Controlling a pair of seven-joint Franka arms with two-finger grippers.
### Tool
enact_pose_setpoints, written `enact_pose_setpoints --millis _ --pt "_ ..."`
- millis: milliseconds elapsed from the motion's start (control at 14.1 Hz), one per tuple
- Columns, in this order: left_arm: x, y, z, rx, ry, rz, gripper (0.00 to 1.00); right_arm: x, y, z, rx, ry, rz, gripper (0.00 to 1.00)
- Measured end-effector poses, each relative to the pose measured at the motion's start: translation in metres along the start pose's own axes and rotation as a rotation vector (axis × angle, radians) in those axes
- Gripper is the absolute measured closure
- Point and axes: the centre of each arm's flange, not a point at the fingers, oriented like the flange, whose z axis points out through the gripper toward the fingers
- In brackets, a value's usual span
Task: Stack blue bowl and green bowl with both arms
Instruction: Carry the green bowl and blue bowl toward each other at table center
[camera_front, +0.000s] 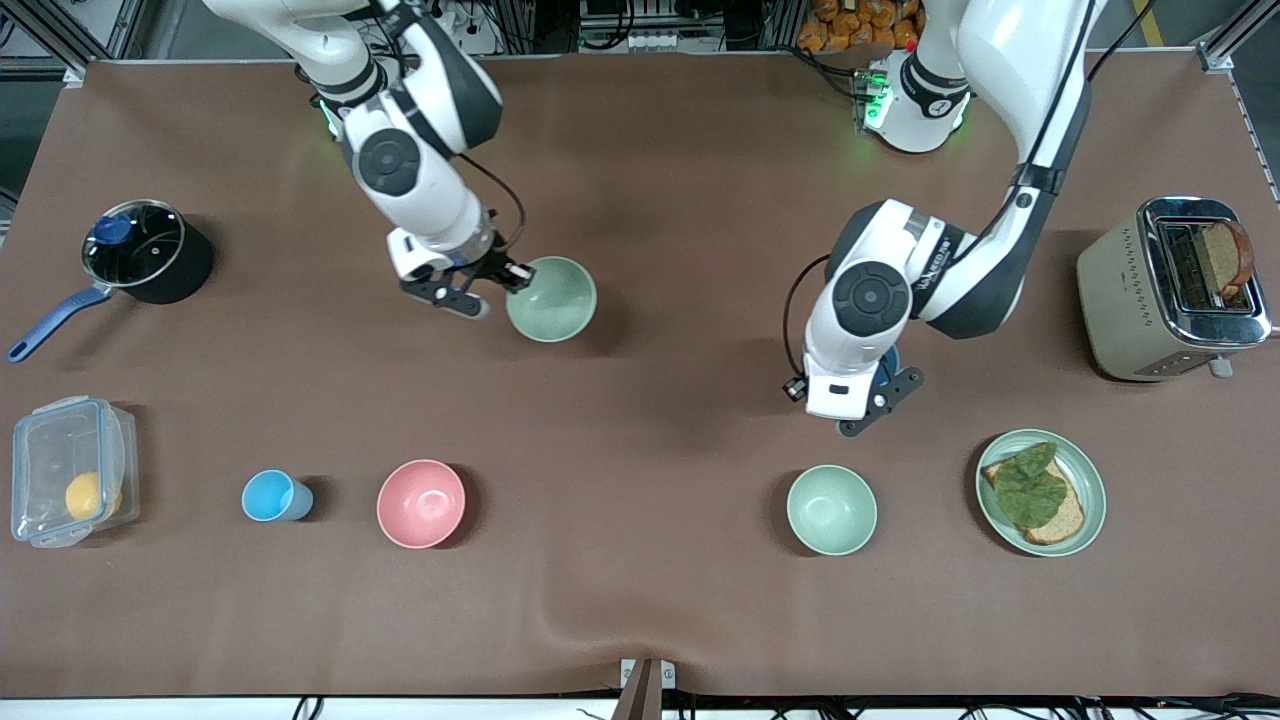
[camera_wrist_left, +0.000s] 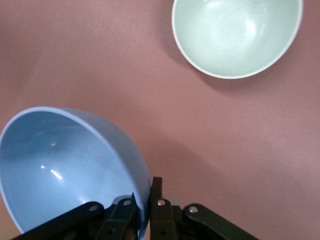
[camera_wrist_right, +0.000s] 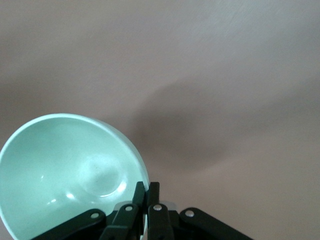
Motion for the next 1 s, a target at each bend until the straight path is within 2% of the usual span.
enact_pose_setpoints --millis 284,427,711,995 --pt "-0.024 0.017 -0.002 -0.012 -0.004 -0.061 0.93 -0.039 -0.026 0.028 0.026 -0.001 0.040 0.96" --pt "-0.032 0.024 -0.002 -0.012 -0.025 -0.109 0.93 -0.051 -0.033 0.042 0.020 0.024 0.054 0.96" --pt "-0.043 0.036 0.008 0.040 -0.049 -0.196 0.93 -0.074 -0.041 0.081 -0.004 0.083 0.074 0.96" --pt "-0.065 0.047 0.010 0.045 -0.050 -0.290 0.93 -0.081 -0.044 0.097 -0.014 0.096 0.097 0.96"
